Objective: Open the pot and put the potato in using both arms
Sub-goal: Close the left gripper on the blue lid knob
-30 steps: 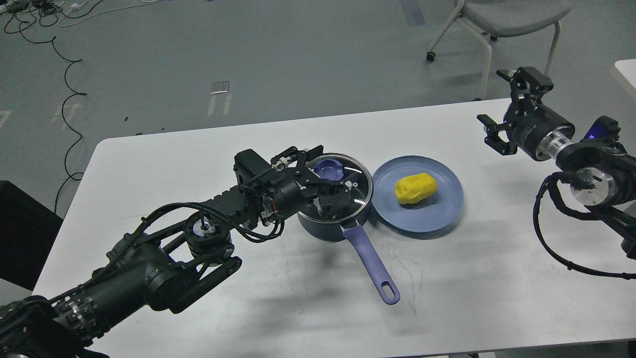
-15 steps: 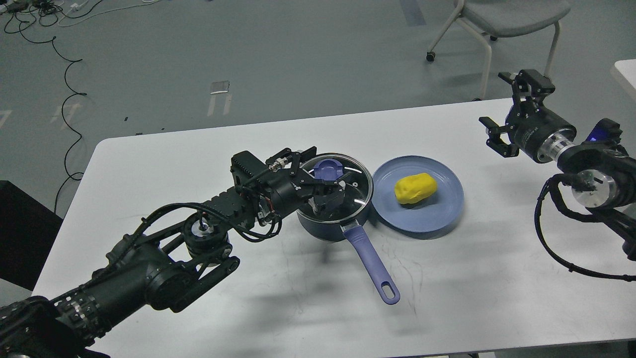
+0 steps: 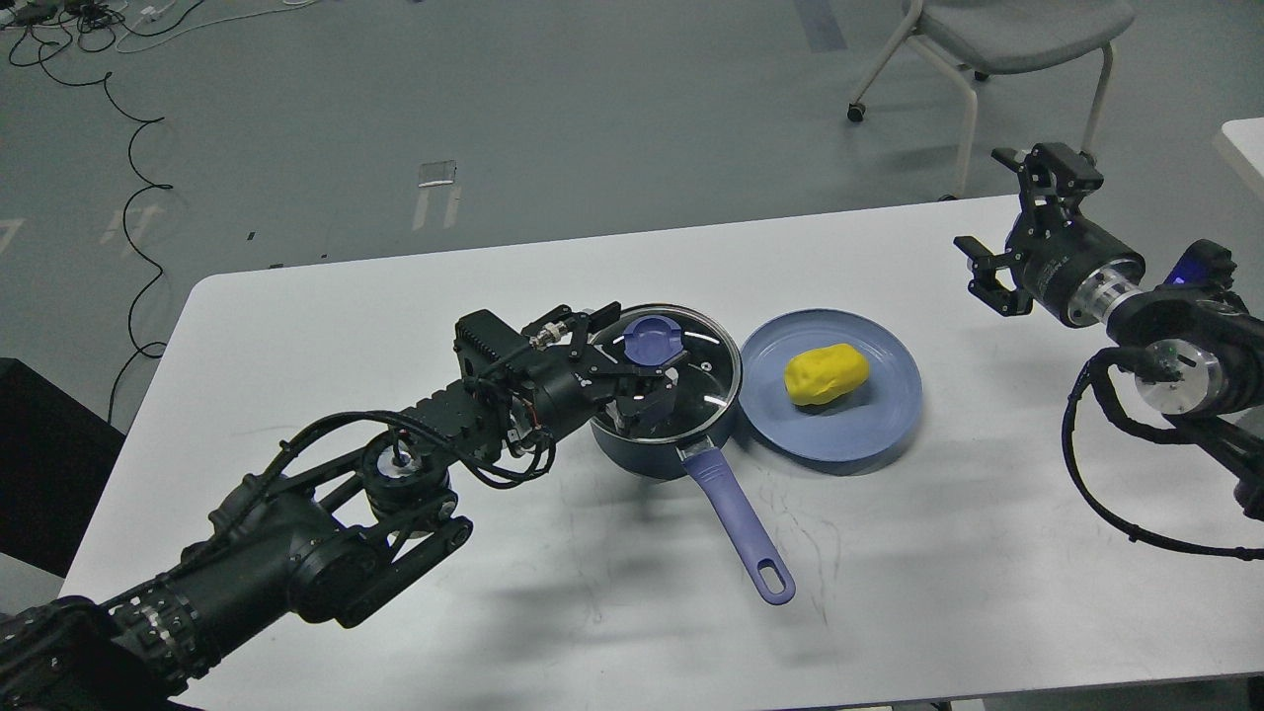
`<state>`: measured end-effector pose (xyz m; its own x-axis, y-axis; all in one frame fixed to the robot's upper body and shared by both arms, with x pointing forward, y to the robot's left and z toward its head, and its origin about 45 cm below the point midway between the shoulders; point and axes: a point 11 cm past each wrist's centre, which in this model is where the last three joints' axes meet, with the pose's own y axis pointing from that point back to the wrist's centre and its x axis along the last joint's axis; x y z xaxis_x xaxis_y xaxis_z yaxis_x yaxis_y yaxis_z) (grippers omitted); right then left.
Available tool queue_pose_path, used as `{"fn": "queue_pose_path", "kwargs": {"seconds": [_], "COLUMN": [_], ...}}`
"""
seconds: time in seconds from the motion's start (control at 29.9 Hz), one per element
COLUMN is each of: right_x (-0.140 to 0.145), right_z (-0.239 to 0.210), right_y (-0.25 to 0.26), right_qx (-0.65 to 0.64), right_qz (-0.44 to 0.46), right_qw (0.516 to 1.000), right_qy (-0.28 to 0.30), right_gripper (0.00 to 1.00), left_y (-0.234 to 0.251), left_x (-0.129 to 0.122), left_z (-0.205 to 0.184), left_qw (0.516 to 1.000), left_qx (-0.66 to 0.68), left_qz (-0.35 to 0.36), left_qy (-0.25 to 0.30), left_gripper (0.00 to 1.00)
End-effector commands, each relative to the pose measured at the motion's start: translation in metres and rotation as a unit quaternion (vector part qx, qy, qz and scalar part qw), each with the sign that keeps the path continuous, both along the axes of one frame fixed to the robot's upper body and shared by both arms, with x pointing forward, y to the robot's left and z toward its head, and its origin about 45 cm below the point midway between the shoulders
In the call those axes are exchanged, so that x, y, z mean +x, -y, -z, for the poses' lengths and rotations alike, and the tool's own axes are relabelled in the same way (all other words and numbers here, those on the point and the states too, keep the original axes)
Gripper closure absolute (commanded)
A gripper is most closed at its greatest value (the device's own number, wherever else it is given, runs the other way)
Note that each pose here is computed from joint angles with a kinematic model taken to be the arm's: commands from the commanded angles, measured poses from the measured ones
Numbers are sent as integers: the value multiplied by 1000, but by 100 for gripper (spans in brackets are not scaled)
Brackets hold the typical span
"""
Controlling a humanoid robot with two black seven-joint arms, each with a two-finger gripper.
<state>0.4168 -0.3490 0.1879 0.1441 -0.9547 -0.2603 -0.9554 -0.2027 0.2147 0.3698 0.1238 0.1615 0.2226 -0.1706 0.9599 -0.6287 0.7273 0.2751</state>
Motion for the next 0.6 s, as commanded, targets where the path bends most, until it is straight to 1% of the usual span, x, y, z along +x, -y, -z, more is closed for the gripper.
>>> {"fn": "queue_pose_path", "kwargs": {"seconds": [0.0, 0.07, 0.13, 0.5, 0.57], "right_x": [-1, -2, -2, -3, -3], "right_z": [3, 3, 4, 7, 8], "right_y": [0, 0, 1, 3, 5], "right_qx": [0, 0, -1, -4, -6], "right_qz": [1, 0, 0, 4, 6], "right_qw": [1000, 1000, 1000, 1000, 1000], "right_qy": [-3, -3, -5, -8, -9], "right_gripper": [0, 0, 0, 0, 0], "left_y": [1, -1, -1, -2, -2], "left_x": [0, 0, -3, -5, -5], "left_z": [0, 0, 4, 7, 7], "left_qw": [1000, 1000, 1000, 1000, 1000], "left_qx": [-1, 1, 3, 5, 5], "left_qz": [1, -1, 1, 3, 3], "left_qy": [0, 0, -4, -8, -8], "left_gripper": [8, 15, 17, 17, 19]}}
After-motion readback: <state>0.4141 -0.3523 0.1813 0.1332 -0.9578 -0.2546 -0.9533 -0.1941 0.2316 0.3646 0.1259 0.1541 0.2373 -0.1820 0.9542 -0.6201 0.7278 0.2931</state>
